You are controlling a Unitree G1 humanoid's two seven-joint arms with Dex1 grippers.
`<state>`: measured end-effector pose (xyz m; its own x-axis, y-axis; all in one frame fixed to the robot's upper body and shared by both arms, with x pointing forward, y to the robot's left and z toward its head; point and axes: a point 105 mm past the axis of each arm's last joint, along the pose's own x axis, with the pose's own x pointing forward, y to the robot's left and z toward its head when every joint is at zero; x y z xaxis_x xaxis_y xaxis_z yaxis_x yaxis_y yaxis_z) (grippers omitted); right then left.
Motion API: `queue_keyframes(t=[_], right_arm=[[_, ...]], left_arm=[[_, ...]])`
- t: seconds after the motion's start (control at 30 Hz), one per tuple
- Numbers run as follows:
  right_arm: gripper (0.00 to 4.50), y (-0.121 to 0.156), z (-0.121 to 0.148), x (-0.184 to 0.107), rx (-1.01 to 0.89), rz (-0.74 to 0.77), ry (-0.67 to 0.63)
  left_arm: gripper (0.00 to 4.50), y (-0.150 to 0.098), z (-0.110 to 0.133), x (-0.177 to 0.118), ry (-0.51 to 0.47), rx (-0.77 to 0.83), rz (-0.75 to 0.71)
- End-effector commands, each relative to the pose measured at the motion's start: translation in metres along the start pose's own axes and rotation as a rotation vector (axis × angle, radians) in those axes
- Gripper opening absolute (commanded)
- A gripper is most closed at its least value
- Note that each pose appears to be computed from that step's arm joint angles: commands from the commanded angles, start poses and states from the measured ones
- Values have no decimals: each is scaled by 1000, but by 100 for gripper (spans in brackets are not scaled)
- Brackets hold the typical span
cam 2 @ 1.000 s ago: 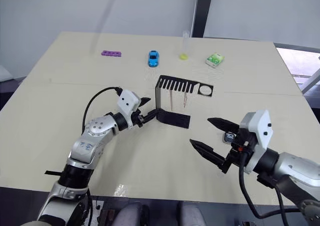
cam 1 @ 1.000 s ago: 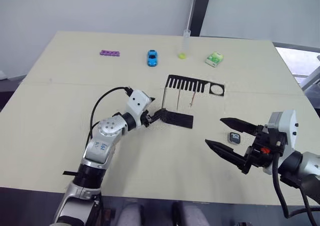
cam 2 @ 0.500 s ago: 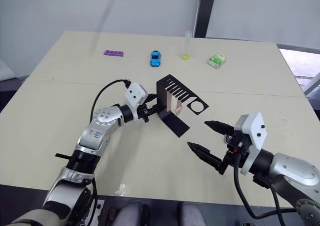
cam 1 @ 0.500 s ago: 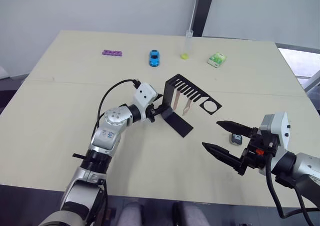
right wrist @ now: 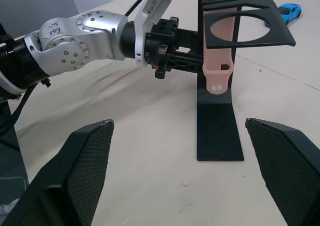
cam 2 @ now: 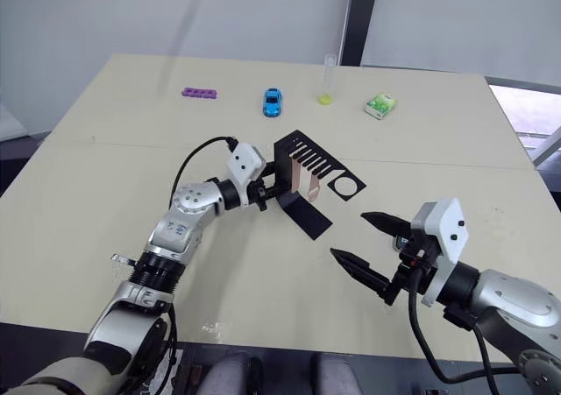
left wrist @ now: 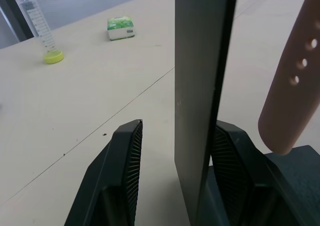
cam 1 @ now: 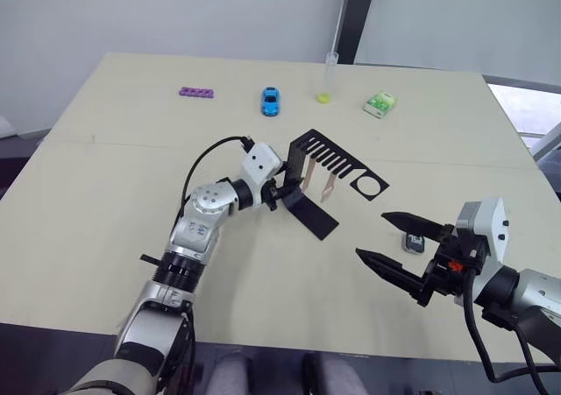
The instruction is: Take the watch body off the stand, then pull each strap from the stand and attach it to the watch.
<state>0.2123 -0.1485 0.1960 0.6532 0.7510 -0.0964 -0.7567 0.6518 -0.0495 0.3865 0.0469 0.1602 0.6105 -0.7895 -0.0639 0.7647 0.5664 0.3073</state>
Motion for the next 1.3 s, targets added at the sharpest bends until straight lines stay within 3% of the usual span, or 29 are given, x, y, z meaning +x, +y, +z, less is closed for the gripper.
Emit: queue_keyframes(t=[0.03,0.17,0.53,0.63,0.8,1.07,1.3], right_arm=[[450,2,9,0,-34,-12,-42],[450,0,8,1,-37,-19,-43],[450,0,9,2,-50,-48,-54],[450,-2,12,5,-58,-95,-75],[450,-22,19,14,-24,-305,-165],[450,-18,17,48,-50,-391,-149],[450,-24,11,60,-42,-464,-122]], left_arm=[[164,1,16,4,-48,41,-7],[5,-2,18,5,-58,39,-20],[5,-6,24,9,-87,-5,47],[5,-10,27,13,-104,-22,97],[5,-16,33,20,-128,-73,203],[5,-37,32,31,-100,-101,241],[5,-38,34,34,-63,-142,213]])
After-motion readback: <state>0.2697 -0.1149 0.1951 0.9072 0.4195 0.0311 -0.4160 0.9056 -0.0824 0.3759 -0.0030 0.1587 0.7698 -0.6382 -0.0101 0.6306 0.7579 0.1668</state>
